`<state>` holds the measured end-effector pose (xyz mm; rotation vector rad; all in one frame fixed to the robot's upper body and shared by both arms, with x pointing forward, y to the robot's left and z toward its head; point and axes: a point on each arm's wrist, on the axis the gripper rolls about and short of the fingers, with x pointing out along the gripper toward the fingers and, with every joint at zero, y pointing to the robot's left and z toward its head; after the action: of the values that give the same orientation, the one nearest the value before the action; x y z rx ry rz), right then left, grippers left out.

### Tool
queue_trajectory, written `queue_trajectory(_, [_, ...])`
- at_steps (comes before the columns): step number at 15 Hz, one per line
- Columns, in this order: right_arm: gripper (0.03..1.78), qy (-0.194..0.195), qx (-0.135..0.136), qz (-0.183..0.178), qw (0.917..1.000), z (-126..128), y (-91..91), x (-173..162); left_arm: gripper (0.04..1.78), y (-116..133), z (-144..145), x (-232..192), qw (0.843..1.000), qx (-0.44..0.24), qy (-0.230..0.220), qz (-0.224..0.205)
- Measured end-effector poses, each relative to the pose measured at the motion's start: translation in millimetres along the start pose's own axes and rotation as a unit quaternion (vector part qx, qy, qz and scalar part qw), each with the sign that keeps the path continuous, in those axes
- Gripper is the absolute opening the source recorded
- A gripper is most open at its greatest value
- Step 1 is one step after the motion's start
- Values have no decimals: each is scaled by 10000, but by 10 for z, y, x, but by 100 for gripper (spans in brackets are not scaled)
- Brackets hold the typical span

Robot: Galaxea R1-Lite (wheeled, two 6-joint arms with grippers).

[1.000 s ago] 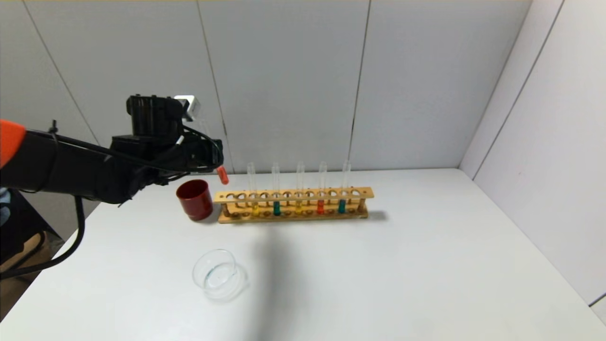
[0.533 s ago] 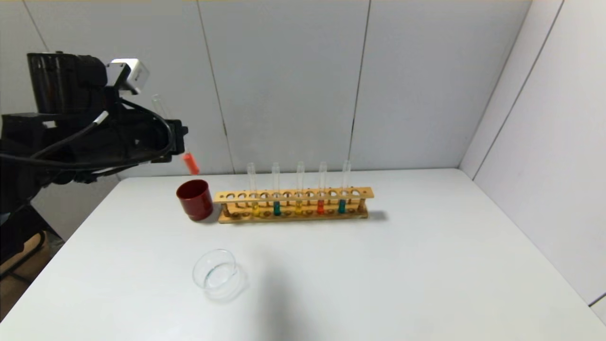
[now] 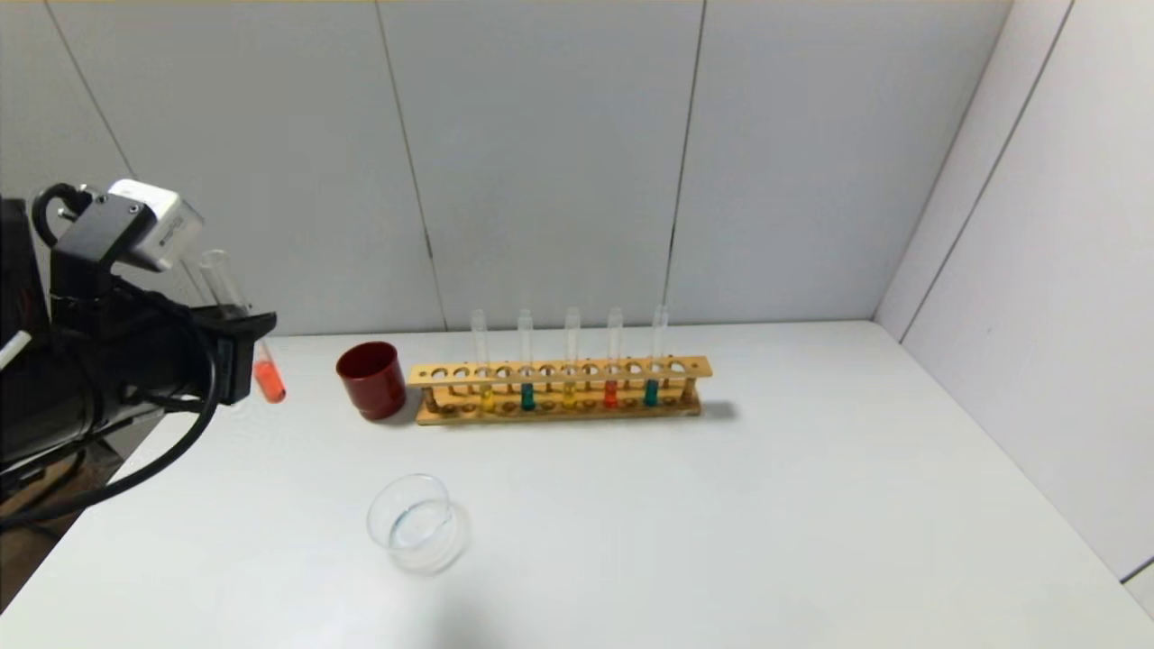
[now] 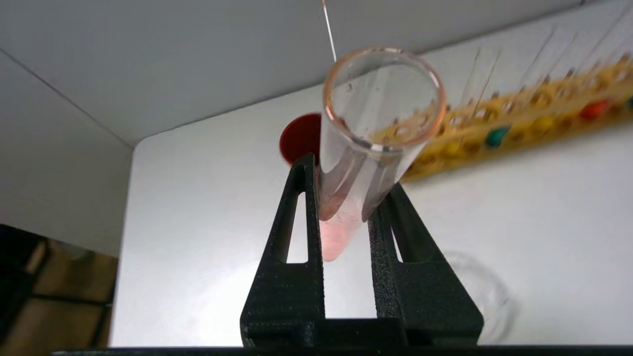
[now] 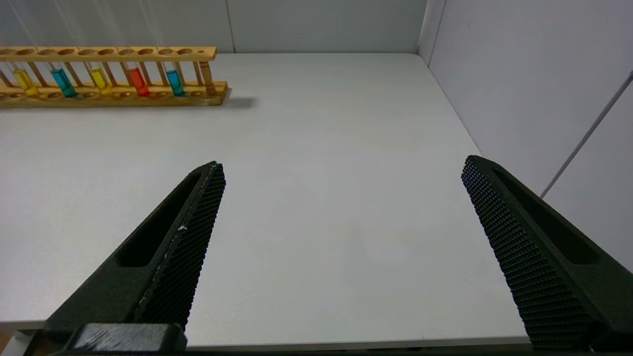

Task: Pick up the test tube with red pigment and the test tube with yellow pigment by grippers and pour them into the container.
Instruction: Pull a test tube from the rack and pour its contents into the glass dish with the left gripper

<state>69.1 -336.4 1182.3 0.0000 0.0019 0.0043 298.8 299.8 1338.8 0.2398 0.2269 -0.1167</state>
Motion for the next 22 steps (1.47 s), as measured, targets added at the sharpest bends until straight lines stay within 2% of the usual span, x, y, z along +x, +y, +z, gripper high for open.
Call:
queue_trajectory(3, [175,2,0,2,10000,0,0,0,31,-24,-192,-102,9981,573,152,-193])
queue_trajectory(6, [175,2,0,6,10000,0,0,0,31,-54,-317,-149,9971,590,247,-403])
queue_trajectory(8, [175,2,2,4,10000,0,0,0,31,-65,-366,-149,9971,635,178,-392])
queue_trajectory(11, [175,2,0,4,10000,0,0,0,31,-30,-431,-107,9939,1061,-28,-300])
queue_trajectory(13, [175,2,0,2,10000,0,0,0,31,41,-475,-51,9901,1326,-113,-437])
queue_trajectory(15, [175,2,0,4,10000,0,0,0,31,95,-583,23,9861,1528,11,-652])
queue_trajectory(17, [175,2,0,4,10000,0,0,0,31,112,-713,103,9851,1570,162,-688])
queue_trajectory(20, [175,2,0,6,10000,0,0,0,31,162,-868,212,9742,2161,208,-613])
queue_trajectory(22, [175,2,0,4,10000,0,0,0,31,222,-951,291,9611,2632,221,-807])
